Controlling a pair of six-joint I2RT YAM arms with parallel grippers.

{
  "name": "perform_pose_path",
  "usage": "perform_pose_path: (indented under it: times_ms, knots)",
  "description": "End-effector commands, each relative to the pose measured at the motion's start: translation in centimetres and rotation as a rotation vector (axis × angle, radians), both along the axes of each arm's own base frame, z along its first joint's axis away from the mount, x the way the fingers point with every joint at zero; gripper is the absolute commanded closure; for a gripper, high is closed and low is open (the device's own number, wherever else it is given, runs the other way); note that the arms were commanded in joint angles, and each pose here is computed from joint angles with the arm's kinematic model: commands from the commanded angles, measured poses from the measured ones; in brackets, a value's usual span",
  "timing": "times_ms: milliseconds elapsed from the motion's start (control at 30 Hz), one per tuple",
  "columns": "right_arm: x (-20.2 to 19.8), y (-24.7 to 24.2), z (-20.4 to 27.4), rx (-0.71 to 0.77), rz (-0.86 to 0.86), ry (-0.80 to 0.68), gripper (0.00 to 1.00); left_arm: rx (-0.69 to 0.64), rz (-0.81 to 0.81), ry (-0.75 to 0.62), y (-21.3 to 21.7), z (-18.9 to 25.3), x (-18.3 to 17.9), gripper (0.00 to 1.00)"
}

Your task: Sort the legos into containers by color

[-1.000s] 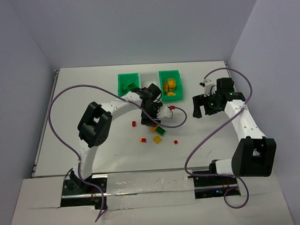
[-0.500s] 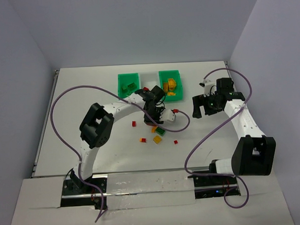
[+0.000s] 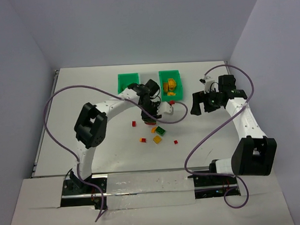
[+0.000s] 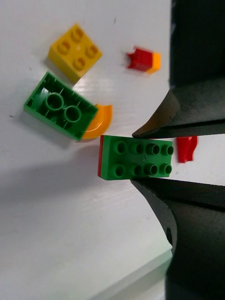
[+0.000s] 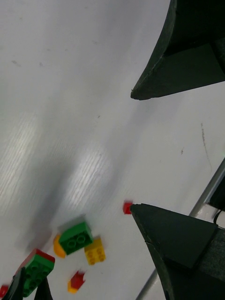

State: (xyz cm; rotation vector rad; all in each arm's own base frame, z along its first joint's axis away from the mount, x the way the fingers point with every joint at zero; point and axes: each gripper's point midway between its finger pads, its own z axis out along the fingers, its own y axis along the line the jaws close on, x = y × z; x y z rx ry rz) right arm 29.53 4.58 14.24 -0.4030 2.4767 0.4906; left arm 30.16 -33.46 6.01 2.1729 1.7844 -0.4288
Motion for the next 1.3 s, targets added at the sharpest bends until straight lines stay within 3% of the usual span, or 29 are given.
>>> perform_pose_path:
  times_ms: [0,167,200,267,367,700,1067,1267]
  knots:
    - [1.1,3.5,5.5,0.181,0.14,-0.134,0.03,-0.366,0.134,0.07,-0.4,13.9,-0.4,1.0]
    - [0.6,8.3,9.4,0.33,0.304,-0.199,0.04,-0.676,0.296,0.261,2.4,21.3,-0.8,1.0]
    - [0.2,9.6,10.1,0.364,0.337,-0.199,0.04,-0.722,0.324,0.357,2.9,22.2,-2.4,1.0]
    - [-0.6,12.3,11.8,0.426,0.417,-0.22,0.04,-0.81,0.344,0.363,3.7,23.6,-1.9,1.0]
    - [-1.7,15.9,14.1,0.491,0.522,-0.258,0.04,-0.898,0.38,0.448,4.4,25.0,-4.0,1.0]
    - [-3.5,22.9,17.1,0.595,0.708,-0.203,0.06,-0.981,0.396,0.553,4.5,25.9,-6.2,1.0]
    - [-4.0,25.2,15.9,0.601,0.781,-0.111,0.11,-0.983,0.39,0.574,4.4,25.9,-6.3,1.0]
    - [-4.1,25.7,16.2,0.61,0.799,-0.108,0.2,-0.976,0.398,0.581,4.3,25.4,-6.0,1.0]
